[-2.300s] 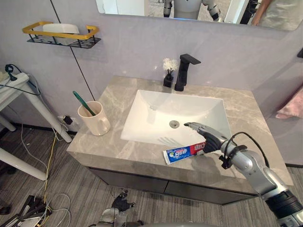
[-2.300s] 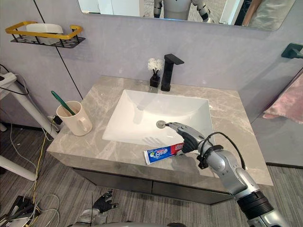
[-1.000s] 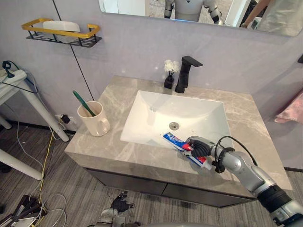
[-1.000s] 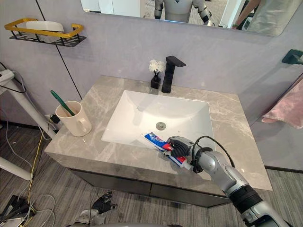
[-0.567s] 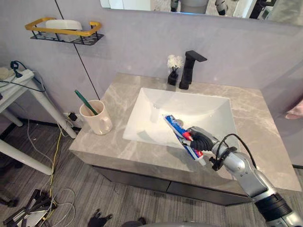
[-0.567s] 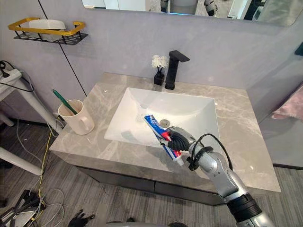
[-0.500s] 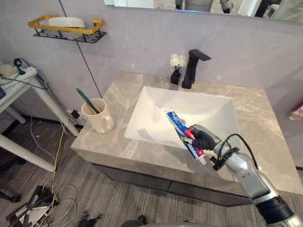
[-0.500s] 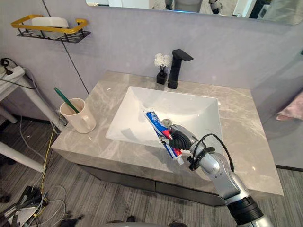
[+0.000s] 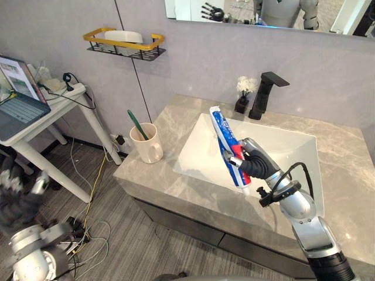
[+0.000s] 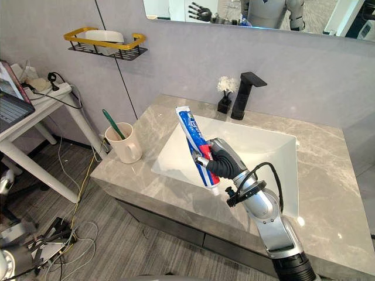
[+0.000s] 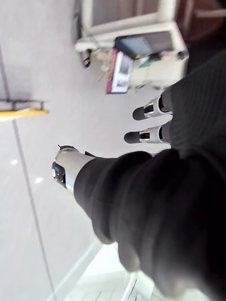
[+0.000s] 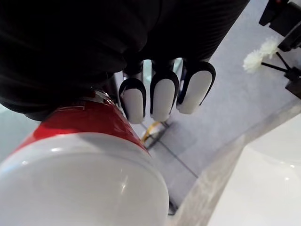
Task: Organize washtable
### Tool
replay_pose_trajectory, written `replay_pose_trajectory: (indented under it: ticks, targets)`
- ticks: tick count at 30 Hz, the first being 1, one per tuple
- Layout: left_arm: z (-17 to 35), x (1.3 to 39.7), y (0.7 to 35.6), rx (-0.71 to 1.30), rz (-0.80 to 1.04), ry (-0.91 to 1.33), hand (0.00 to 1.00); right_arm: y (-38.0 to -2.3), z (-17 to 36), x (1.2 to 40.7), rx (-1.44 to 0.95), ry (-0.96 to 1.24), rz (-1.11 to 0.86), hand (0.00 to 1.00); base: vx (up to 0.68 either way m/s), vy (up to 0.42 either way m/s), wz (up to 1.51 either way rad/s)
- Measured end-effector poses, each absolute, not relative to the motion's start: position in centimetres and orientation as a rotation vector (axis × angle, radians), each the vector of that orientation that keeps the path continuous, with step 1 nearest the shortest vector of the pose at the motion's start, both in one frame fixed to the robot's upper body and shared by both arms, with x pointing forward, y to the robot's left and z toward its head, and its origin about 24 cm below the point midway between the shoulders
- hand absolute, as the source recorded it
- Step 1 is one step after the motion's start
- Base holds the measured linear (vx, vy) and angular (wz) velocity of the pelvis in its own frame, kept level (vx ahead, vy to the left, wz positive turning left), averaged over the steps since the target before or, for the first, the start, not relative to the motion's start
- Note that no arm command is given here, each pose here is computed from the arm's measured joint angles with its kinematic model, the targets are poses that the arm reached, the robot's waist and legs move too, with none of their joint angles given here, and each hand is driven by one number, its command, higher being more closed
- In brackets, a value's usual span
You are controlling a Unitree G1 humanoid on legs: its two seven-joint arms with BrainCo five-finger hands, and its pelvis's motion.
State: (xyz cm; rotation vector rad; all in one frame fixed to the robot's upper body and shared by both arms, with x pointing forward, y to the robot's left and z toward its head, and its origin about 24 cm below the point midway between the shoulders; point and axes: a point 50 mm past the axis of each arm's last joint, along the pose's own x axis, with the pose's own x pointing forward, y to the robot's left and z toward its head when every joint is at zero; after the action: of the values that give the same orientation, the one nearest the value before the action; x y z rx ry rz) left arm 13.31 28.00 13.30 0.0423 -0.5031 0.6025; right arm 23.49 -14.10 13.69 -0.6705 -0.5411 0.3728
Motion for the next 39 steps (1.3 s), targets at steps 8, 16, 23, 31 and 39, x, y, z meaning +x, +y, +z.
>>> replay_pose_trajectory:
  ticks: [8,16,23,31,39]
  targets:
    - [15.2,16.2,19.1,-0.324,0.085,-0.618,0.00,-12.1,14.5,23.7,-0.625,-0.619,0.390,1.00,-0.03,0.005,0.03]
    - [14.4,17.5,16.0,-0.527,-0.172,-0.513,0.00,-10.8,16.5,24.3,-0.632,-0.743,0.374,1.00,-0.04,-0.001,-0.04]
    - [14.7,19.2,14.0,-0.556,-0.323,-0.480,0.00,-9.6,17.5,24.4,-0.701,-0.837,0.413,1.00,-0.01,0.002,-0.06]
    - [14.6,20.5,12.7,-0.535,-0.435,-0.424,0.00,-7.9,16.5,24.6,-0.839,-0.853,0.537,1.00,-0.01,0.006,-0.04]
    - [14.1,21.2,12.6,-0.561,-0.450,-0.368,0.00,-7.7,15.9,25.1,-0.930,-0.855,0.588,1.00,0.00,0.000,0.00]
